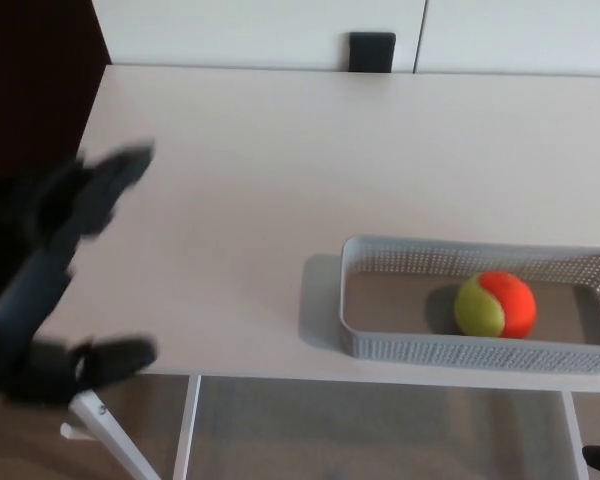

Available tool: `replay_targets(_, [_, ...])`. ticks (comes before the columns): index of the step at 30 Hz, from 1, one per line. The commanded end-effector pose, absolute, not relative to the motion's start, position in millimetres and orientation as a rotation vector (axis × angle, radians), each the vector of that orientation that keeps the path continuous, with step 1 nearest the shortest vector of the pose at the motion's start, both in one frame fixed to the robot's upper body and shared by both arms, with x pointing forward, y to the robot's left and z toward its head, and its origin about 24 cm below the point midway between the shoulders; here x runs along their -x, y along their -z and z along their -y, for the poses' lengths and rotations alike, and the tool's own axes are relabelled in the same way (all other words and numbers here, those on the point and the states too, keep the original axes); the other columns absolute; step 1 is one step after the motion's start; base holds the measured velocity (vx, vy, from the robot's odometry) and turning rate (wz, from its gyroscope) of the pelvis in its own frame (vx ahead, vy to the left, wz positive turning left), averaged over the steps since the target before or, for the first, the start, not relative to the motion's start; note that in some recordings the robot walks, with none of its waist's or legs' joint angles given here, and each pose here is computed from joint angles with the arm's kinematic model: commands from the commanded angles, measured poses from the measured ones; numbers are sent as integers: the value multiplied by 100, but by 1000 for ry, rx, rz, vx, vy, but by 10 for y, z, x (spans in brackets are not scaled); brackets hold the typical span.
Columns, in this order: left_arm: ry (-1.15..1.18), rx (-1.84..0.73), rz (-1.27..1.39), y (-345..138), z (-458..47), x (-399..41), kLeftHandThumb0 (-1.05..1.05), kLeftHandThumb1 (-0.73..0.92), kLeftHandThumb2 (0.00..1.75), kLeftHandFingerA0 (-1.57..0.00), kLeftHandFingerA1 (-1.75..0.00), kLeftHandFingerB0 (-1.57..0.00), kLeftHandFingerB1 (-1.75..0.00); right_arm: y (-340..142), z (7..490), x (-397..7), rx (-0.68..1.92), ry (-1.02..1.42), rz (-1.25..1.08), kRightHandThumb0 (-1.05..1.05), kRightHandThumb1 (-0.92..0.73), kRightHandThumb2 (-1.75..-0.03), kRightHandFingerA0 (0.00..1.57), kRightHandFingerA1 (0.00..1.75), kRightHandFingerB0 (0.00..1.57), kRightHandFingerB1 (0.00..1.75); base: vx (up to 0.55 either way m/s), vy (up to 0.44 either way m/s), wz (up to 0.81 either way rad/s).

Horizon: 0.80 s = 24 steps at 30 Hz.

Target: The robot walk towards a table in front and uses its left hand to pickup a tennis ball on the left side and put it in a container on the right hand side

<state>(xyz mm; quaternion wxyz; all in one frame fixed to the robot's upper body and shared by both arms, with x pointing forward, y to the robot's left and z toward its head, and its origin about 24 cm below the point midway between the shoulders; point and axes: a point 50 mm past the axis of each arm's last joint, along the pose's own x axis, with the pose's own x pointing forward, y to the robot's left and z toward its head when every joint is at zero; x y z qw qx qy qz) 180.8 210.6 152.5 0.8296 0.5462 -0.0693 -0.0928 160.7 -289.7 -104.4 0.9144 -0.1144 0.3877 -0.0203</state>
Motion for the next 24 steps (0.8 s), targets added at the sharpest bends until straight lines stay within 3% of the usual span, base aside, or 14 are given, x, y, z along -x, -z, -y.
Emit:
replay_targets(1, [238, -827, -27, -1044, -2941, -262, -82, 58, 59, -19, -35, -14, -26, 1150, 3074, -1133, 224, 107, -874, -46, -56, -56, 52, 51, 31, 38, 0, 0, 0])
replay_targets(2, [251, -832, -44, -1016, -2934, -243, -82, 58, 59, -19, -35, -14, -26, 1157, 3073, -1119, 224, 107, -878, -46, -56, -56, 52, 51, 31, 38, 0, 0, 0])
replay_targets(3, [272, -843, -78, -951, -2927, -215, -38, 20, 88, -1, -50, 0, -49, 1165, 3070, -1105, 222, 111, -883, -47, -55, -56, 53, 52, 32, 38, 0, 0, 0])
replay_targets(4, [296, -855, -116, -878, -2917, -179, -38, 20, 88, -1, -50, 0, -49, 1173, 3067, -1092, 220, 116, -889, -47, -55, -56, 53, 52, 32, 38, 0, 0, 0])
replay_targets(5, [314, -841, -149, -806, -2913, -157, -83, 48, 83, -14, -44, -9, -36, 1179, 3071, -1073, 207, 121, -892, -47, -55, -56, 52, 52, 32, 39, 0, 0, 0])
replay_targets(12, [360, -839, -248, -537, -2904, -177, -83, 48, 85, -22, -45, -13, -37, 1157, 3099, -1076, 208, 131, -886, -45, -57, -57, 50, 51, 32, 38, 0, 0, 0])
replay_targets(13, [367, -843, -267, -487, -2904, -200, -84, 57, 59, -32, -37, -26, -29, 1151, 3109, -1085, 214, 130, -886, -44, -57, -57, 50, 51, 32, 38, 0, 0, 0])
replay_targets(14, [376, -828, -282, -422, -2914, -234, -70, 42, 88, -40, -57, -20, -41, 1148, 3111, -1093, 215, 130, -886, -44, -57, -57, 51, 51, 32, 38, 0, 0, 0])
replay_targets(17, [391, -820, -370, -140, -2973, -385, -72, 46, 89, -38, -56, -22, -43, 1141, 3120, -1121, 223, 133, -885, -45, -57, -57, 52, 51, 32, 38, 0, 0, 0])
replay_targets(18, [376, -812, -409, -36, -2998, -434, -76, 61, 59, -36, -43, -33, -33, 1139, 3123, -1130, 224, 134, -884, -46, -56, -57, 52, 52, 32, 38, 0, 0, 0])
replay_targets(22, [305, -848, -580, 346, -3105, -653, -78, 61, 60, -26, -39, -21, -29, 1145, 3119, -1126, 215, 140, -883, -46, -55, -56, 54, 54, 33, 40, 0, 0, 0])
replay_targets(24, [260, -880, -689, 566, -3164, -839, -68, 60, 58, -19, -39, -15, -28, 1154, 3116, -1095, 223, 138, -886, -46, -55, -57, 54, 53, 34, 40, 0, 0, 0])
